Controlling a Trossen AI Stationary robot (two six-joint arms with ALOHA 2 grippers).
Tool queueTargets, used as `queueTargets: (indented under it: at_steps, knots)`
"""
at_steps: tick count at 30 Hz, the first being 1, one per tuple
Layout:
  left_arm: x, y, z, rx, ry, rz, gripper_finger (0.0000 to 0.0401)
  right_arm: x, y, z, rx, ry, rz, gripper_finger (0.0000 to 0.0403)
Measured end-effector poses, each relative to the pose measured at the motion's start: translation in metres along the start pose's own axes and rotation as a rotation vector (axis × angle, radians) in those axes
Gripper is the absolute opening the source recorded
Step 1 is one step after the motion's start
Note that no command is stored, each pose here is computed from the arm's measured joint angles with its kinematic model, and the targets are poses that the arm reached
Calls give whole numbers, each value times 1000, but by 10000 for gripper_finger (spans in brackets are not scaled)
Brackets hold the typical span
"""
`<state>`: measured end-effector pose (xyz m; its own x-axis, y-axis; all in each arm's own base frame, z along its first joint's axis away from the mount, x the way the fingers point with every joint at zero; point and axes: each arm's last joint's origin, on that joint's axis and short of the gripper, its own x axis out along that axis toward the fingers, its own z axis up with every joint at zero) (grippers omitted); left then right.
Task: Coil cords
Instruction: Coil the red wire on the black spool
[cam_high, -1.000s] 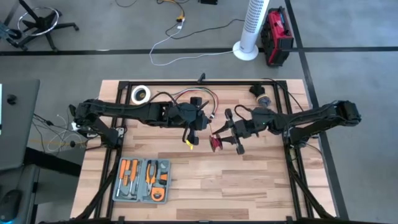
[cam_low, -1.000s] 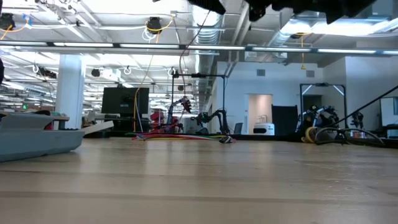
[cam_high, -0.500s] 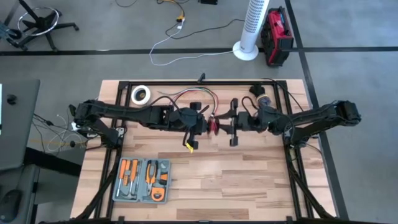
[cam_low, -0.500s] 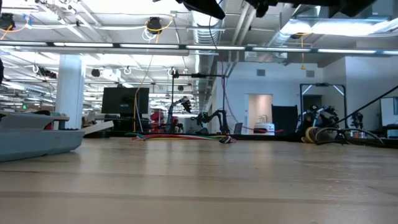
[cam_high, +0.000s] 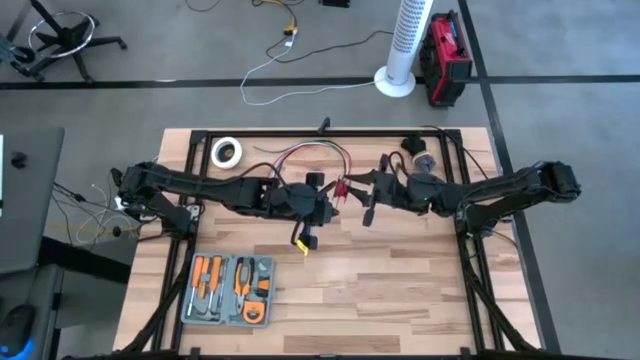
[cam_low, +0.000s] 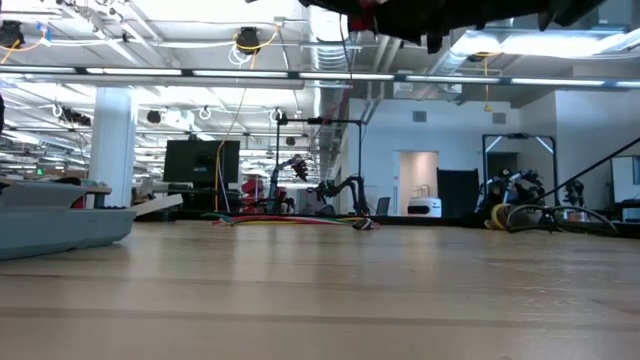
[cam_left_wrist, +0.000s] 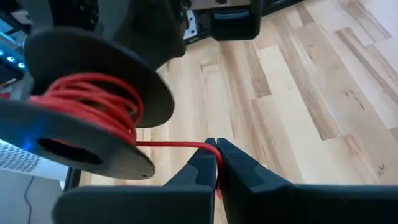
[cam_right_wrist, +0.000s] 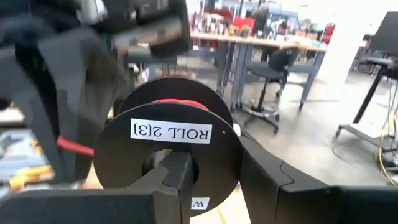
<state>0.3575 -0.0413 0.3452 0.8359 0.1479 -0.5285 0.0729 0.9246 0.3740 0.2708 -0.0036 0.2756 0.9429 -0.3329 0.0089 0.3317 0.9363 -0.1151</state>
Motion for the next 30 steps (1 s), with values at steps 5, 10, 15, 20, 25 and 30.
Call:
queueTargets:
  at_steps: [5, 10, 15, 20, 25, 30]
  knots:
    - [0, 1, 1, 35, 7, 40, 0, 0, -1, -10, -20, 96, 8, 108]
    - [-1, 2, 3, 95, 5, 84, 0, -1, 2, -17, -34, 162, 90, 108]
    - [-1, 3, 3, 144, 5, 104, 0, -2, 5, -18, -28, 172, 200, 108]
    - [-1, 4, 6, 196, -15, 120, 0, -2, 8, -19, -26, 166, 307, 108]
    - [-1, 8, 9, 249, -34, 161, 0, -4, 12, -16, -11, 138, 444, 108]
    - [-1, 12, 10, 274, -29, 204, 0, -5, 15, -16, -1, 124, 545, 108]
